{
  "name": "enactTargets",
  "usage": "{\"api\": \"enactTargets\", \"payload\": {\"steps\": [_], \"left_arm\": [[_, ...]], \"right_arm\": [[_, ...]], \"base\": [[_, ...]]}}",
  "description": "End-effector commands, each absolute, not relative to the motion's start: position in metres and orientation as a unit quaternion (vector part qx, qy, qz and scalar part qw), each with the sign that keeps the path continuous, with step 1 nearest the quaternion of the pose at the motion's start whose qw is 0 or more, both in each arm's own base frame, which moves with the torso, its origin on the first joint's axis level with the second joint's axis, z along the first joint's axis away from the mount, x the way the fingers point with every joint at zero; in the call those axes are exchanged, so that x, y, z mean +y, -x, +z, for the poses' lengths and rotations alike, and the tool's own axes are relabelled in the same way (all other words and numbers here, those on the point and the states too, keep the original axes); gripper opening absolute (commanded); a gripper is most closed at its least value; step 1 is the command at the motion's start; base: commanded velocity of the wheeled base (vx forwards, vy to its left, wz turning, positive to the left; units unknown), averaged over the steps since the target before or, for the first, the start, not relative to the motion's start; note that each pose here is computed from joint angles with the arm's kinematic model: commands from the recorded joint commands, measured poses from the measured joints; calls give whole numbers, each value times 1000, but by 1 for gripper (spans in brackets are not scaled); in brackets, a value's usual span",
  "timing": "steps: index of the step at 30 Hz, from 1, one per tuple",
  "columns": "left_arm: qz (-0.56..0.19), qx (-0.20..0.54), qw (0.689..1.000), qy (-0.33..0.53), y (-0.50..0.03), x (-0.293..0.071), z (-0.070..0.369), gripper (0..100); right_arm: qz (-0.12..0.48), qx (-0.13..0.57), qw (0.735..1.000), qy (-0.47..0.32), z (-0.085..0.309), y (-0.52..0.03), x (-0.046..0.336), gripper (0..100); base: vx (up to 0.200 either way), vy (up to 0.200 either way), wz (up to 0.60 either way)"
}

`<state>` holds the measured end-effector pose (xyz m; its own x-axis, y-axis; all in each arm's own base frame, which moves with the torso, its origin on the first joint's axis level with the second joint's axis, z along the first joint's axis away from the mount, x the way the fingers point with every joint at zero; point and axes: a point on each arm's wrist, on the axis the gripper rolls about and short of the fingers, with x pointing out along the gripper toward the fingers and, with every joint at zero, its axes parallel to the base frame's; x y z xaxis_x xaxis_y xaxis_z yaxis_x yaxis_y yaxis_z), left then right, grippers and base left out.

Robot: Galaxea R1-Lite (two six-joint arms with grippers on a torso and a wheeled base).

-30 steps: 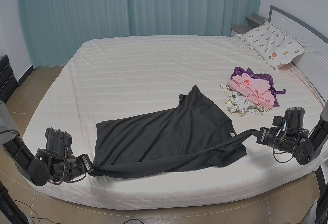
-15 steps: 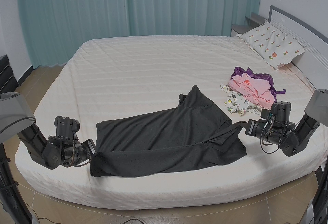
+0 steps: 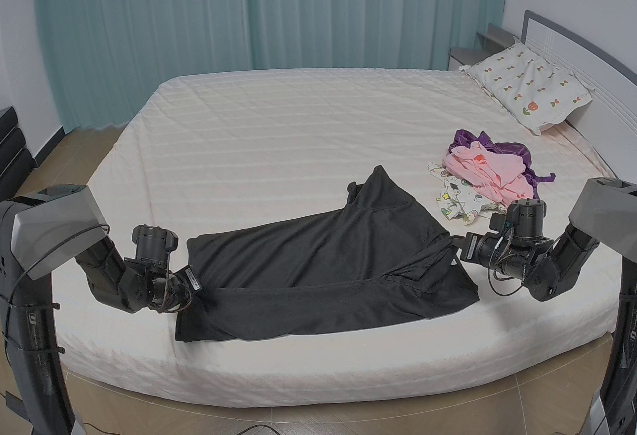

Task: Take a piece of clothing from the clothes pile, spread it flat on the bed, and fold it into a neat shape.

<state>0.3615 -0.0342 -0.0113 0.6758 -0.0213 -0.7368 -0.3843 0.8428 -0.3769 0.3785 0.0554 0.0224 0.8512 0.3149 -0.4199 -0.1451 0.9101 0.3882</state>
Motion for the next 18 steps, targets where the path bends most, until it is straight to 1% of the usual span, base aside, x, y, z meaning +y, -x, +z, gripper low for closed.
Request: {"api": "enactTargets", "payload": {"steps": [1,2,3,13,18], "left_arm": [[109,400,872,260,-371,-34,-26,0],[110,400,872,260,-371,-34,-26,0],[109,399,873,260,-373,-35,-26,100],[123,400,868,266,-375,-25,-27,100],[136,376,863,310,-365,-16,-2,100]], "right_arm": [[122,250,945,-173,12,-385,58,0],[122,250,945,-173,12,-385,58,0],[123,250,945,-173,12,-385,59,0],[129,248,944,-173,17,-381,63,0],[129,250,942,-182,31,-369,64,0]], "base": [[0,0,0],[0,0,0],[0,0,0],[0,0,0],[0,0,0]]}}
